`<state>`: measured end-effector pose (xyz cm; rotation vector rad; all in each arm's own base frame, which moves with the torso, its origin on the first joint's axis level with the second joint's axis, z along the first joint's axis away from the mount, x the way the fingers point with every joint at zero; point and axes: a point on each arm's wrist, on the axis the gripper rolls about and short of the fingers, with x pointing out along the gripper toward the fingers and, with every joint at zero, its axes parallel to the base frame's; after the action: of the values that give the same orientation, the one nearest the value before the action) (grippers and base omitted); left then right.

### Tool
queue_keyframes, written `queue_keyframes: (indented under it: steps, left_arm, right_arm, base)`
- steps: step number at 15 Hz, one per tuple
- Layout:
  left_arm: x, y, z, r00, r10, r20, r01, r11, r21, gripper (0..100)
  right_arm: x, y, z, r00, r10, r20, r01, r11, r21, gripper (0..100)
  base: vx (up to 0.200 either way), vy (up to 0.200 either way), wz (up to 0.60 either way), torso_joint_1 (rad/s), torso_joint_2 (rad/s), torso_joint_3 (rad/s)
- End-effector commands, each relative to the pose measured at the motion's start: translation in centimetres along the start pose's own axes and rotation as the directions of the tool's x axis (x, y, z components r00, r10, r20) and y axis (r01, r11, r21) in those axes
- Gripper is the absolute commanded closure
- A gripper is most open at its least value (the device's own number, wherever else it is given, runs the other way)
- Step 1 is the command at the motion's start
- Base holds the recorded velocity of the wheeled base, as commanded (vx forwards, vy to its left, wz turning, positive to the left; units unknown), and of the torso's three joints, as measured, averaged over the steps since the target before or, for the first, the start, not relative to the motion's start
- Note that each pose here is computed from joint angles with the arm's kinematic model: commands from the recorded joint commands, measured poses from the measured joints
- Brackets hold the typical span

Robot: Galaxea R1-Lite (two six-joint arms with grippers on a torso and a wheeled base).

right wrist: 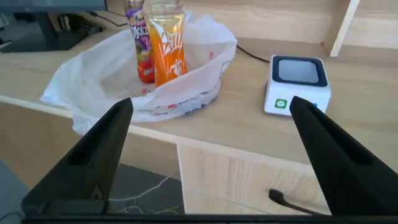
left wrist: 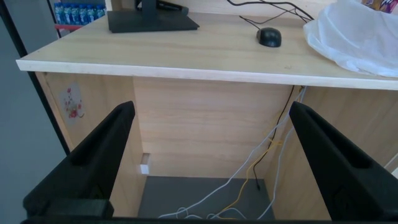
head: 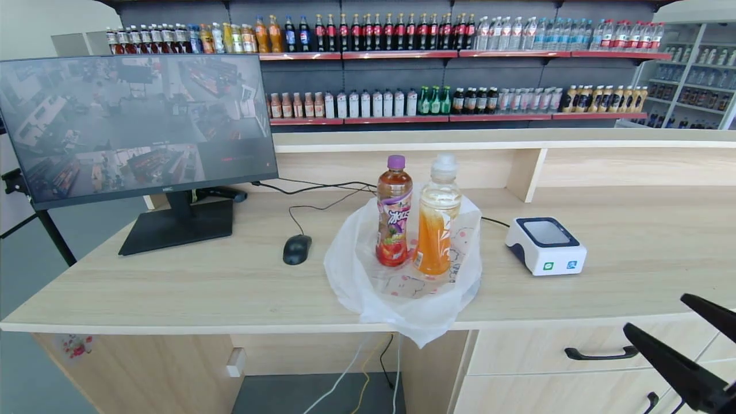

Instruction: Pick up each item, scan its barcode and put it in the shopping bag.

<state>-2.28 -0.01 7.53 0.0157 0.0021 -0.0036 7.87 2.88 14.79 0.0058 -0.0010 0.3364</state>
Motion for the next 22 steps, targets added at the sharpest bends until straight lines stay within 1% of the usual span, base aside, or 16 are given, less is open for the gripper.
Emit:
queue_keyframes:
  steps: [1,4,5,6,9,10,11,12,13,14,15,17,22]
  left_arm:
    - [0.0,0.0,0.0,1.000,0.001,0.001,-0.001,1.000,0.001,0]
    - [0.0,0.0,0.0,1.000,0.001,0.001,-0.001,1.000,0.004,0]
    - [0.0,0.0,0.0,1.000,0.001,0.001,-0.001,1.000,-0.002,0]
    - [0.0,0.0,0.0,1.000,0.002,0.001,-0.002,1.000,-0.005,0]
    - [0.0,0.0,0.0,1.000,0.001,0.001,-0.001,1.000,-0.003,0]
    - [0.0,0.0,0.0,1.000,0.001,0.001,-0.001,1.000,-0.003,0]
    - [0.0,0.0,0.0,1.000,0.001,0.001,-0.001,1.000,-0.003,0]
    - [0.0,0.0,0.0,1.000,0.001,0.001,-0.001,1.000,-0.003,0]
    - [0.0,0.0,0.0,1.000,0.001,0.001,-0.001,1.000,-0.003,0]
    - [0.0,0.0,0.0,1.000,0.001,0.001,-0.001,1.000,-0.003,0]
    - [0.0,0.0,0.0,1.000,0.001,0.001,-0.001,1.000,-0.003,0]
    - [0.0,0.0,0.0,1.000,0.001,0.001,-0.001,1.000,-0.003,0]
    - [0.0,0.0,0.0,1.000,0.001,0.001,-0.001,1.000,-0.005,0]
  right_arm:
    - [-7.1,-0.1,-3.2,1.000,0.024,-0.007,-0.024,0.999,-0.047,0]
    - [-9.2,-0.2,-5.6,0.999,-0.011,-0.045,0.008,0.997,-0.079,0]
    - [-9.9,-0.1,-6.6,0.998,-0.028,-0.065,0.023,0.997,-0.077,0]
    - [-10.4,-0.1,-7.2,0.997,-0.053,-0.063,0.049,0.997,-0.063,0]
    - [-10.0,-0.1,-7.0,0.989,-0.114,-0.093,0.111,0.993,-0.040,0]
    - [-9.7,0.1,-7.0,0.964,-0.238,-0.120,0.235,0.971,-0.040,0]
    - [-9.5,0.2,-6.9,0.933,-0.331,-0.141,0.330,0.944,-0.031,0]
    - [-9.5,0.2,-7.0,0.925,-0.352,-0.142,0.355,0.935,-0.008,0]
    - [-9.6,0.2,-7.0,0.928,-0.350,-0.131,0.352,0.936,-0.006,0]
    - [-10.3,0.5,-7.1,0.934,-0.355,-0.037,0.355,0.935,-0.008,0]
    - [-10.6,0.6,-7.2,0.934,-0.357,-0.001,0.357,0.934,-0.003,0]
    - [-10.6,0.5,-7.2,0.934,-0.356,-0.001,0.356,0.934,0.019,0]
    - [-10.6,0.5,-7.2,0.934,-0.356,0.000,0.356,0.934,0.013,0]
  base:
    - [0.000,0.000,0.00,0.000,0.00,0.000]
    - [0.000,0.000,0.00,0.000,0.00,0.000]
    - [0.000,0.000,0.00,0.000,0.00,0.000]
    - [0.000,0.000,0.00,0.000,0.00,0.000]
    - [0.000,0.000,0.00,0.000,0.00,0.000]
    - [0.000,0.000,0.00,0.000,0.00,0.000]
    - [0.000,0.000,0.00,0.000,0.00,0.000]
    - [0.000,0.000,0.00,0.000,0.00,0.000]
    - [0.000,0.000,0.00,0.000,0.00,0.000]
    - [0.000,0.000,0.00,0.000,0.00,0.000]
    - [0.000,-0.200,0.00,0.002,0.00,-0.002]
    - [0.000,-0.200,0.00,0.000,0.00,0.007]
    - [0.000,-0.200,0.00,0.006,0.01,0.005]
